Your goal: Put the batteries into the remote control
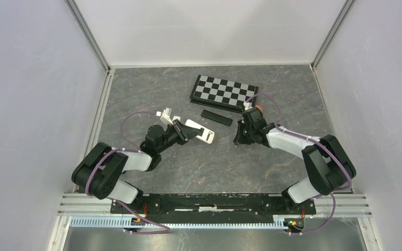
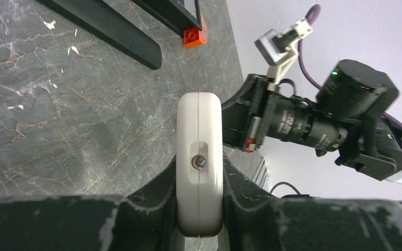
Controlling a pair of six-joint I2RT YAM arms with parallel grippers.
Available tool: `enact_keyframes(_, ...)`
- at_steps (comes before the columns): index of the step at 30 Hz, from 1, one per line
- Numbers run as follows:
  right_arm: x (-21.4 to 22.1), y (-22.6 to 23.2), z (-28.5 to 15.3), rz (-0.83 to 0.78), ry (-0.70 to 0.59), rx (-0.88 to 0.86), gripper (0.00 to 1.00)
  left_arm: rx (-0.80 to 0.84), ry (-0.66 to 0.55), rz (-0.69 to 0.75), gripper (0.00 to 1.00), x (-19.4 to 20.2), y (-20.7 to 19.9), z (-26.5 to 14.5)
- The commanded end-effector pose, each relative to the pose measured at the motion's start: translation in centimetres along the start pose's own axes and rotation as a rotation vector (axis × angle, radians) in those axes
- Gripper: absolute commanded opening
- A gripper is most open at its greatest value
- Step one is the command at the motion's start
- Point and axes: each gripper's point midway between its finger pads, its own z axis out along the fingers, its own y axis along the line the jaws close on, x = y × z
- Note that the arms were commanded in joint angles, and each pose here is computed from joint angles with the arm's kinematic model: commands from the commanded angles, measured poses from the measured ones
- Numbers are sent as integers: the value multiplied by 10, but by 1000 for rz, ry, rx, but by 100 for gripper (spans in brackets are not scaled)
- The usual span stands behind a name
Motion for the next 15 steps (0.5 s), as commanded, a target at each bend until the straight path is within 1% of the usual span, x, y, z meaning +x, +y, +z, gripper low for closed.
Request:
enact_keyframes(1, -33, 74, -38, 150, -73, -348, 6, 138, -76, -14, 4, -19, -32, 11)
enact_keyframes(4, -47, 99, -61, 216, -91, -479, 7, 133, -73, -30, 4, -19, -28, 18)
enact_keyframes(7, -53, 112, -75, 287, -101, -549, 7, 136, -91, -60, 3, -21, -24, 22)
enact_keyframes(11, -59, 117, -85, 335, -124, -580, 7, 129, -104, -98, 2, -22, -18, 28)
enact_keyframes(15, -58, 123, -84, 343, -106, -593, 8, 138, -110, -127, 2, -23, -16, 31)
